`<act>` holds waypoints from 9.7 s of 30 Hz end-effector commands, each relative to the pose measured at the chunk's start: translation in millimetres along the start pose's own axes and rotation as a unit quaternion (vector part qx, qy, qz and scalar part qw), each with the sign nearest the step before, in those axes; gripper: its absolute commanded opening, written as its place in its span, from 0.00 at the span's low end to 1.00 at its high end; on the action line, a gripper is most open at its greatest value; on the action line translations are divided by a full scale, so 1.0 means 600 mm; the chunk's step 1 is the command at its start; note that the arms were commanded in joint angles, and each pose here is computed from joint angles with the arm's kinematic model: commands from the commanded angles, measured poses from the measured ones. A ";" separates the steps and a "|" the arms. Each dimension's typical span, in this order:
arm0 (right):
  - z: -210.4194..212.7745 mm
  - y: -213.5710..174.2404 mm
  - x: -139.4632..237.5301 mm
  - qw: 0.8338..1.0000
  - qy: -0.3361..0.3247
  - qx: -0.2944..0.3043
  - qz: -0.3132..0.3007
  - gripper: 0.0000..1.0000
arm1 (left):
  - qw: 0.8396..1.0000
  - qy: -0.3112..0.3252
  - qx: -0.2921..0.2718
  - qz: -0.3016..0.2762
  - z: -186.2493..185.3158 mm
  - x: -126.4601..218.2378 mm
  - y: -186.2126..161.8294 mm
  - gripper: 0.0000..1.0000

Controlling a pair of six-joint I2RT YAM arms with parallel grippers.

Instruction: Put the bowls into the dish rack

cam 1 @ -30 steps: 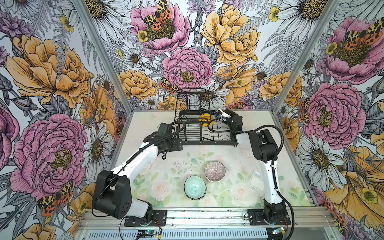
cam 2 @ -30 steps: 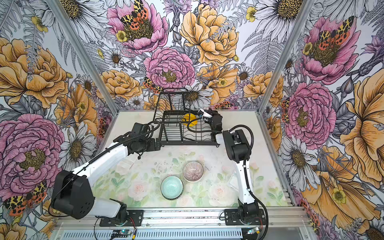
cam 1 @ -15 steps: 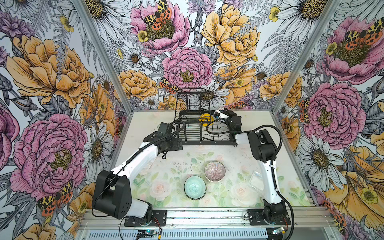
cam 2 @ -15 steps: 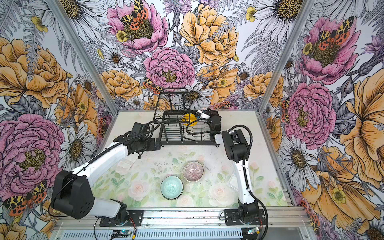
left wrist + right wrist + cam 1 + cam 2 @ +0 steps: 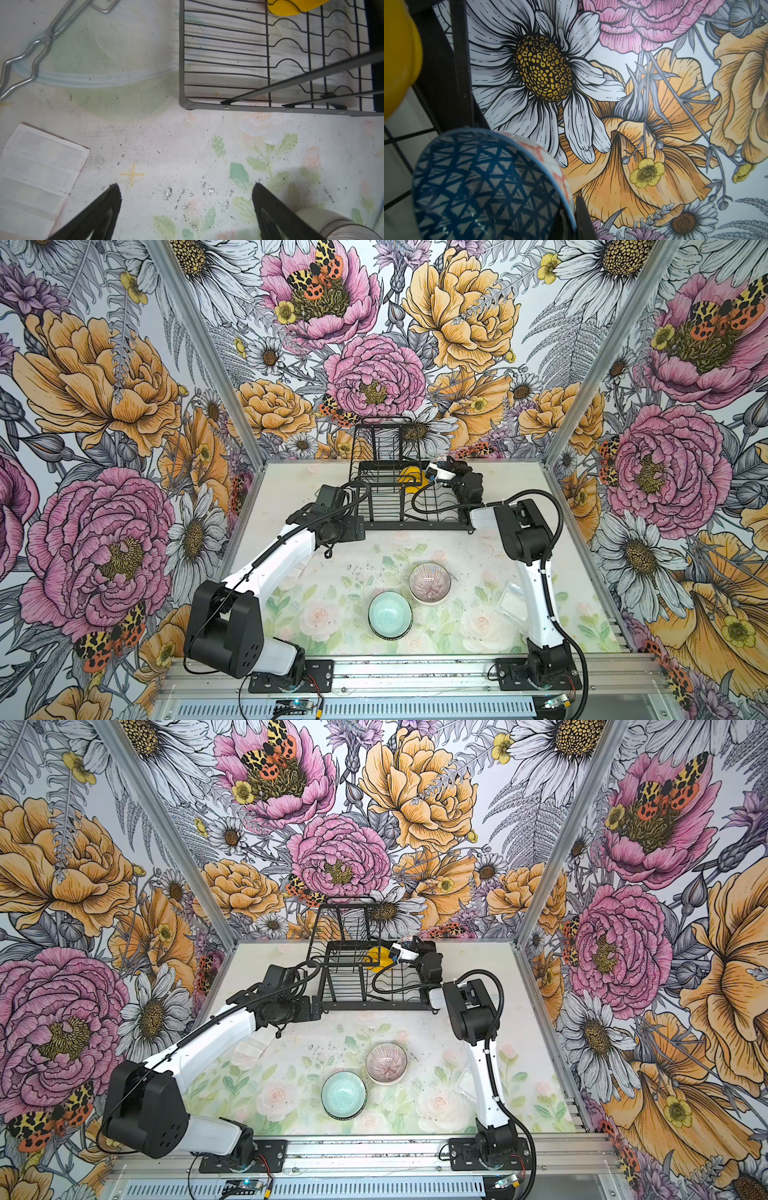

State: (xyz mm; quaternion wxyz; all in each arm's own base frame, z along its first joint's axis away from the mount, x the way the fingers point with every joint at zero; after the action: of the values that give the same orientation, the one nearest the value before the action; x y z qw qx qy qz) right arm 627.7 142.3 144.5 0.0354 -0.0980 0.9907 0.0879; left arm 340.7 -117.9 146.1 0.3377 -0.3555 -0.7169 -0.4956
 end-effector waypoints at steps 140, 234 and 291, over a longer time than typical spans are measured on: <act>-0.042 0.123 0.526 0.632 0.378 -0.553 0.390 0.98 | 0.976 0.011 -0.106 0.192 -0.069 0.053 -0.332 0.19; -0.068 0.131 0.553 0.628 0.378 -0.581 0.353 0.99 | 0.988 -0.039 -0.126 0.083 -0.120 0.154 -0.244 0.00; -0.118 0.231 0.412 0.588 0.420 -0.650 0.234 0.05 | 0.960 -0.182 -0.190 -0.096 -0.348 0.125 0.037 0.00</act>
State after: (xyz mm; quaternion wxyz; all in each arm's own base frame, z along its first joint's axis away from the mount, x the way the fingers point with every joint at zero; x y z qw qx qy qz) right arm 342.7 215.8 210.1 -0.4914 0.1217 0.5600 0.6559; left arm 343.0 -287.7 251.0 0.1258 -0.4305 -0.6626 -0.5999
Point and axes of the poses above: each gripper's point midway between its finger pads, its own x axis back along the fingers, its own z axis along the line the jaws close on, y = z × x, the point moved 1 cm from there along x, back along the fingers, and after that the axes turned 9 degrees about x, right-handed, at the moved point
